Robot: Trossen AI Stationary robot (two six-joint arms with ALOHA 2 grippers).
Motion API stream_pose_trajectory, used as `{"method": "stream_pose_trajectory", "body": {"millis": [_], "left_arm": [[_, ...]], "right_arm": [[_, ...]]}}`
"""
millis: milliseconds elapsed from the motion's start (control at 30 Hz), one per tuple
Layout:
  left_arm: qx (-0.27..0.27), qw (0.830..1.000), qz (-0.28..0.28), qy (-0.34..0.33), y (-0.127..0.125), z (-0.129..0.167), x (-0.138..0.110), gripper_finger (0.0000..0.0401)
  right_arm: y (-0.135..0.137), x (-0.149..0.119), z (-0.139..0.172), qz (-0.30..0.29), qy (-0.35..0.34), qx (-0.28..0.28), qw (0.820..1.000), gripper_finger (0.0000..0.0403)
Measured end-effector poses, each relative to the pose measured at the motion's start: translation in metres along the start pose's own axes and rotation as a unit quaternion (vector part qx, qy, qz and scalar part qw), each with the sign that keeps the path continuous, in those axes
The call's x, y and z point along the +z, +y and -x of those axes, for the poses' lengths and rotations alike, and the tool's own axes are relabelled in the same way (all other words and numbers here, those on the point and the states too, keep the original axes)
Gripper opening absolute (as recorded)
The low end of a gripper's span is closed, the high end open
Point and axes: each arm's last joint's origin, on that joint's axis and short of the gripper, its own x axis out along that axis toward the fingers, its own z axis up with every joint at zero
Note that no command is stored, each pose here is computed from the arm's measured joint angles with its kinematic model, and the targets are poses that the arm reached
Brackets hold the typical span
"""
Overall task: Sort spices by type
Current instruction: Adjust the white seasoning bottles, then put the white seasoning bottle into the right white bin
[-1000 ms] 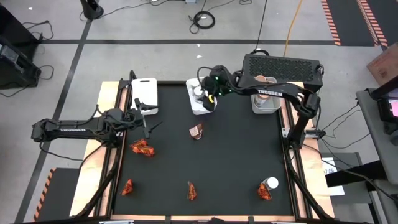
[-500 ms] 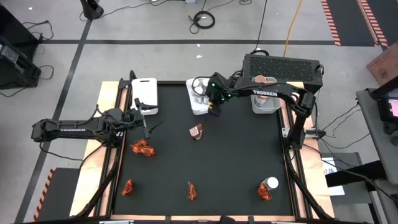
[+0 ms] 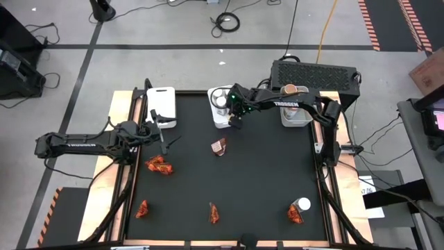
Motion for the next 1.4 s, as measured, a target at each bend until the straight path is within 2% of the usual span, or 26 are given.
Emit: {"method": "stream_pose_trajectory", "body": {"millis": [200,333,400,533,600,1000,1167,1267,1400], "left_arm": [[0.0,1.0,-0.001,0.0,0.0,0.0,0.0,0.0338],[0.0,1.0,-0.002,0.0,0.0,0.0,0.0,0.0338],[0.0,1.0,-0.003,0.0,0.0,0.0,0.0,0.0338],[0.0,1.0,-0.003,0.0,0.0,0.0,0.0,0.0338],[0.0,1.0,-0.003,0.0,0.0,0.0,0.0,0.0338],[0.0,1.0,-0.002,0.0,0.0,0.0,0.0,0.0338],[0.0,1.0,-0.002,0.0,0.0,0.0,0.0,0.0338],[0.0,1.0,-0.002,0.0,0.0,0.0,0.0,0.0338],[0.0,1.0,-0.003,0.0,0.0,0.0,0.0,0.0338]], "right_arm": [[-0.003,0.002,-0.004,0.011,-0.005,-0.059,0.998,0.0001],[-0.004,0.003,-0.004,0.015,-0.011,-0.062,0.998,0.0001],[-0.003,0.004,-0.004,0.015,-0.014,-0.056,0.998,0.0],[0.004,0.006,-0.004,0.033,-0.031,0.008,0.999,0.0],[0.009,0.008,-0.003,0.037,-0.041,0.023,0.998,0.0],[0.013,0.024,0.0,0.047,-0.12,0.011,0.992,0.0],[0.014,0.024,0.0,0.032,-0.119,0.013,0.992,0.0],[0.017,0.021,0.008,0.022,-0.099,0.021,0.995,0.0],[0.025,0.026,0.035,0.019,-0.108,0.031,0.993,0.0]]}}
